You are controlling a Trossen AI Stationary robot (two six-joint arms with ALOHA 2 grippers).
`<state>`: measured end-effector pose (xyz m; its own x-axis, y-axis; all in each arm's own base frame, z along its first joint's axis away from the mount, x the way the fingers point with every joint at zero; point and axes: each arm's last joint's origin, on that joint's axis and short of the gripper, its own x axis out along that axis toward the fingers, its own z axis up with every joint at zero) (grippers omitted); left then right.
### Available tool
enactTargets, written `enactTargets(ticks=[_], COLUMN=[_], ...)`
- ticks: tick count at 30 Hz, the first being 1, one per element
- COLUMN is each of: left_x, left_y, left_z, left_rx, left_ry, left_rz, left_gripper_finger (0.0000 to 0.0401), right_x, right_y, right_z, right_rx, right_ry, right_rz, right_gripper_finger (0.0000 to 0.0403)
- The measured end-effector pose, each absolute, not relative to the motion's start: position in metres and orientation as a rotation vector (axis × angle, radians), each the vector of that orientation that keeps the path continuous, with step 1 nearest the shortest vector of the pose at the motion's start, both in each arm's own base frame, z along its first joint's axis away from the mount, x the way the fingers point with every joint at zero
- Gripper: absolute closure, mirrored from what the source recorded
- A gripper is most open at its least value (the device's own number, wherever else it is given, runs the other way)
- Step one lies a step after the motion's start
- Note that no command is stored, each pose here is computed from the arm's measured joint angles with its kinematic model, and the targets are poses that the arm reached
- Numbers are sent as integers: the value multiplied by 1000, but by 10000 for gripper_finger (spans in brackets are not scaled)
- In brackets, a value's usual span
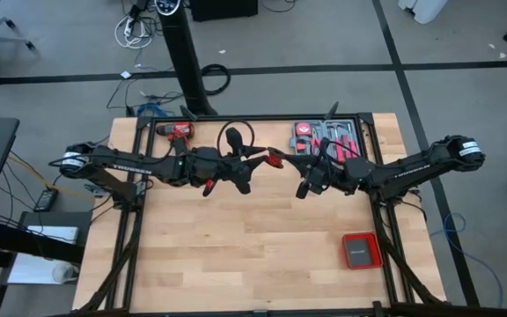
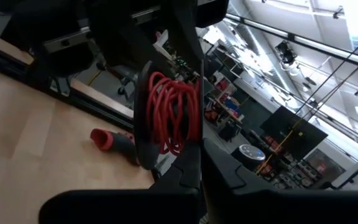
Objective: Coil cords
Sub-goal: Uncoil the red wire from the black spool
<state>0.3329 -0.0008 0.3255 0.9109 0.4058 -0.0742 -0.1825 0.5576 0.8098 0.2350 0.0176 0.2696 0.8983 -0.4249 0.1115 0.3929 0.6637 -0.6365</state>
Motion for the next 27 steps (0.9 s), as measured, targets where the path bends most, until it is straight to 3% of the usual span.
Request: enactTargets(ticks=[16,27], left_x=[332,332], left_y=[-7,-6], left_z=[322,322], left_rx=[927,931], left_ry=[308,315], left_rz=[357,354], left_gripper_finger=[334,339], right_x=[235,236], right_y=[18,19], right_z=[270,270], right_rx=[-709,-712], right_ry=[60,44], right_rz=[-479,-444], right_gripper_finger=[403,403])
